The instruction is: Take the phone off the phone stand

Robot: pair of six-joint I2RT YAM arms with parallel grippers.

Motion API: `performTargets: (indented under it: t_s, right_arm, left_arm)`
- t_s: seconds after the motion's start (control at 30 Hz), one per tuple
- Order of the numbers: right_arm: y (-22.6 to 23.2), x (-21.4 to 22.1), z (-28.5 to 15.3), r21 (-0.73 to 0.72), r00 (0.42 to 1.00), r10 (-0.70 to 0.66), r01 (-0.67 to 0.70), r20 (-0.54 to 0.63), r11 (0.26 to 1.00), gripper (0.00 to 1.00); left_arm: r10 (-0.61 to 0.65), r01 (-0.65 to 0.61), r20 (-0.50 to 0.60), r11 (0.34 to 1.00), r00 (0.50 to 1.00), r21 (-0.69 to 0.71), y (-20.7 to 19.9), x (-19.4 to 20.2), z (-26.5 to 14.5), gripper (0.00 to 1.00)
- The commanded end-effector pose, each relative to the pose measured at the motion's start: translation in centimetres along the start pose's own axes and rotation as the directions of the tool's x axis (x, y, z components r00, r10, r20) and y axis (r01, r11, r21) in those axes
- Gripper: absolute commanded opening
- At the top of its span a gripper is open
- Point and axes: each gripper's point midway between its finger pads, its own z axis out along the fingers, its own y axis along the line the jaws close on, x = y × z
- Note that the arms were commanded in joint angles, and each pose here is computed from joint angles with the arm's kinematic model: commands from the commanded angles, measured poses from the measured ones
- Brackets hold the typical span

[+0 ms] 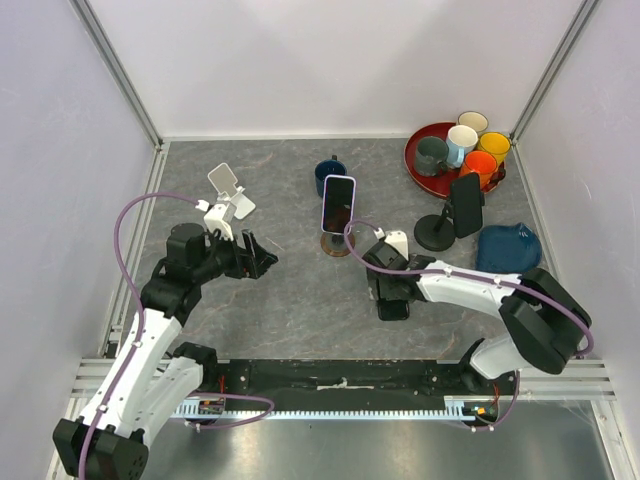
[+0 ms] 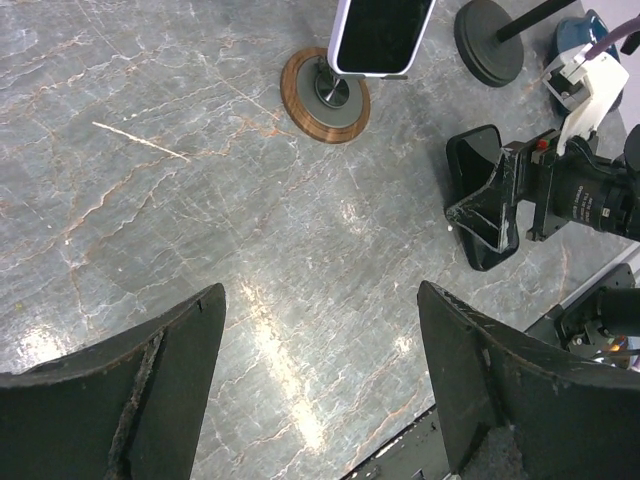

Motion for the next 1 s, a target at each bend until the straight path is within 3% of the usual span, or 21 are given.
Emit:
performTargets:
  t_s: [0.0, 0.2, 0.6, 0.97]
  right_arm:
    - [0.5, -1.6, 0.7, 0.031, 0.999, 0.025, -0.025, 0.025, 0.999, 0.44]
    - [1.1, -1.8, 1.4, 0.030, 0.999, 0.043, -0.043, -0.005, 0.999, 0.51]
    - [1.0, -1.8, 0.4, -0.005, 0.996, 0.089, -0.089, 0.010, 0.996, 0.97]
    - [1.3, -5.4, -3.0, -0.084, 0.984, 0.124, -0.114, 0.127, 0.990, 0.98]
  left_arm:
    - [0.065, -0.065, 0.054, 0.998, 0.996, 0.003, -0.7, -1.8, -0.7, 0.84]
    - [0.067, -0.068, 0.053, 0.998, 0.996, 0.004, -0.7, -1.7, -0.7, 0.84]
    - [0.065, -0.066, 0.054, 0.998, 0.996, 0.017, -1.0, -1.7, -0.6, 0.84]
    - [0.064, -0.065, 0.055, 0.998, 0.996, 0.019, -1.0, -1.7, -0.6, 0.84]
